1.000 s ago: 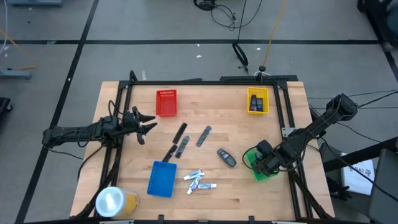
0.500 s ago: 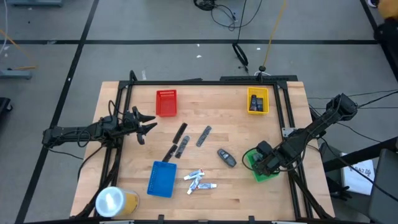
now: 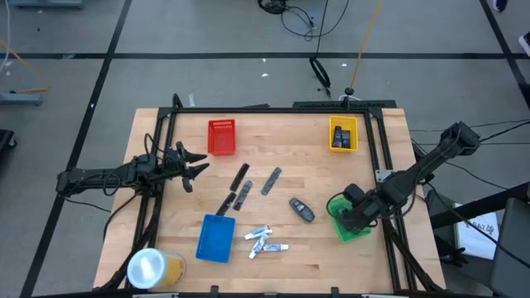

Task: Pick & Place Travel size toiletries
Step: Put the gray deodorant into the green basket

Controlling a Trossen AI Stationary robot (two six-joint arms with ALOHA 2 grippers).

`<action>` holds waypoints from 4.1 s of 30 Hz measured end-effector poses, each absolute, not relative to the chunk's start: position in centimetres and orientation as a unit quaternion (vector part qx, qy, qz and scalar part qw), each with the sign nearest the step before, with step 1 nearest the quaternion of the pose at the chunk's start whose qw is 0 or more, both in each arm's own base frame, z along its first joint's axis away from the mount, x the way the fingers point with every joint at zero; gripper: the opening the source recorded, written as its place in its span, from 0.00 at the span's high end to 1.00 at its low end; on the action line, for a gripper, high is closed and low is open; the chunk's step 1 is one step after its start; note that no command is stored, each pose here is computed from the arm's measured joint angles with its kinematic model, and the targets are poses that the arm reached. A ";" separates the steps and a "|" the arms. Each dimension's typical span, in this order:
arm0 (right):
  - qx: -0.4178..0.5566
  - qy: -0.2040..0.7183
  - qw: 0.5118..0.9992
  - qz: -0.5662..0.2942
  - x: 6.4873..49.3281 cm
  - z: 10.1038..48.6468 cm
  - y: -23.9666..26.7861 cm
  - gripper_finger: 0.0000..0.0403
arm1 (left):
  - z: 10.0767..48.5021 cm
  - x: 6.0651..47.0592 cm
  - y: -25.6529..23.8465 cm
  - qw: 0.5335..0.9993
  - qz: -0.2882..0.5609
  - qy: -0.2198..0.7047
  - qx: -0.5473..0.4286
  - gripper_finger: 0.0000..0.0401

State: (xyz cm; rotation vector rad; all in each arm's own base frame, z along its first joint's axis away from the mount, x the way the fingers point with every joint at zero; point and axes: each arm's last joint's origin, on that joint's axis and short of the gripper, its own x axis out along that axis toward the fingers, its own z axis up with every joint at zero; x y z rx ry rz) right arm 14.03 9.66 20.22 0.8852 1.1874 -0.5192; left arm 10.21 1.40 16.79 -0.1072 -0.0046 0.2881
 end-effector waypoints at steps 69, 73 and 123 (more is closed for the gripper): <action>0.016 -0.077 0.997 0.000 13.3 18.4 -2.8 0.51 | 16.8 10.2 1.4 0.988 0.143 -0.002 -0.053 0.62; 0.020 -0.054 0.998 0.002 13.8 17.9 -1.9 0.51 | 16.8 10.2 1.4 0.988 0.143 -0.002 -0.053 0.62; 0.232 0.587 0.753 -0.184 30.4 18.0 8.5 0.31 | 16.8 10.2 1.4 0.988 0.144 -0.002 -0.053 0.62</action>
